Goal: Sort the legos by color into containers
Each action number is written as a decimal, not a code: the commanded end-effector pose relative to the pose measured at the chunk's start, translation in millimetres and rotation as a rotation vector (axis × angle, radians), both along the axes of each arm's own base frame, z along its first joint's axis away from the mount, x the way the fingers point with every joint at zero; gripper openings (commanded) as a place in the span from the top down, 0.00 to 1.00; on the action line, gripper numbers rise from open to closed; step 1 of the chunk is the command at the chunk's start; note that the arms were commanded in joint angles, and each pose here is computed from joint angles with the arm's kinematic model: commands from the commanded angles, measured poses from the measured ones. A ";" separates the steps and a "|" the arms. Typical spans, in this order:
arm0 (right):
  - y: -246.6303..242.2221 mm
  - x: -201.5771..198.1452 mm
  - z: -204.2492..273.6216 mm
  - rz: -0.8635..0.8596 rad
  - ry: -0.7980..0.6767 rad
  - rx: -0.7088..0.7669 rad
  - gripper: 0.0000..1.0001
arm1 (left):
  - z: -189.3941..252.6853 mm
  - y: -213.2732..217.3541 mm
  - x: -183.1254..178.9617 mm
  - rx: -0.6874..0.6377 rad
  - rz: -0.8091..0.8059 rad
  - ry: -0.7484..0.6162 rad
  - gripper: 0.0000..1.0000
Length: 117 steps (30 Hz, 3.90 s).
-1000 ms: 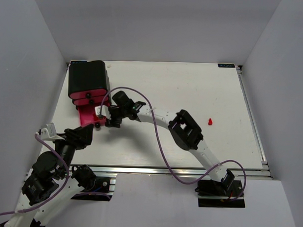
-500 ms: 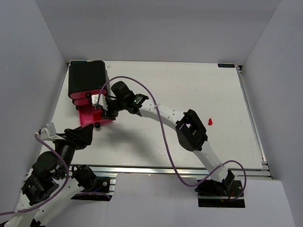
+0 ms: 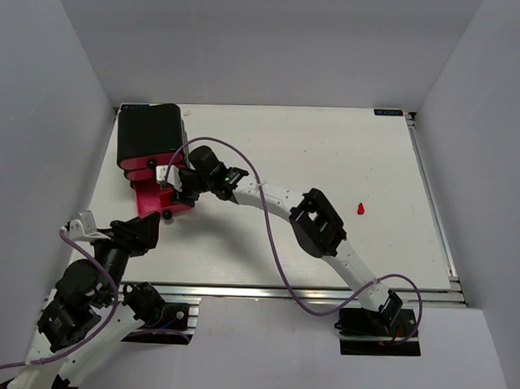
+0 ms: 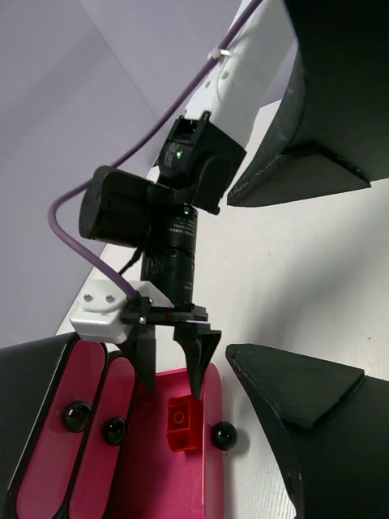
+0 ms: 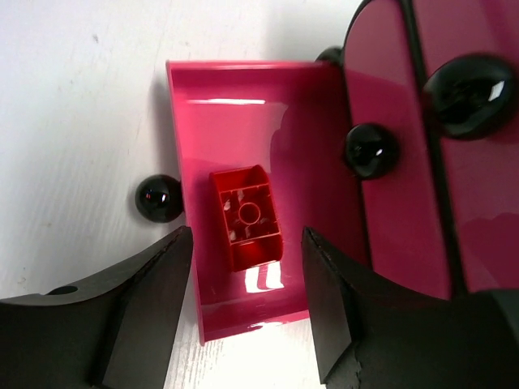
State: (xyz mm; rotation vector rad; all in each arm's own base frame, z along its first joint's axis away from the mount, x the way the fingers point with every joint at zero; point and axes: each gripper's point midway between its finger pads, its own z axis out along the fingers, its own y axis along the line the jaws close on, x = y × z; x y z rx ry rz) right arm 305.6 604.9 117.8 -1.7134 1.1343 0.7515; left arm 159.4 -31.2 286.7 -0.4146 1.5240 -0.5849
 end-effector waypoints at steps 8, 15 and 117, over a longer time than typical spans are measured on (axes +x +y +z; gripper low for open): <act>15.0 13.3 11.1 -0.001 -0.071 0.080 0.35 | 9.1 11.5 -10.8 -0.056 0.009 -0.061 0.22; 17.3 14.0 1.8 0.016 -0.071 0.079 0.34 | 9.3 11.6 -10.5 -0.056 0.011 -0.061 0.22; 3.0 44.1 8.1 -0.025 -0.469 0.014 1.00 | 8.9 16.3 -11.9 -0.067 0.028 -0.058 0.21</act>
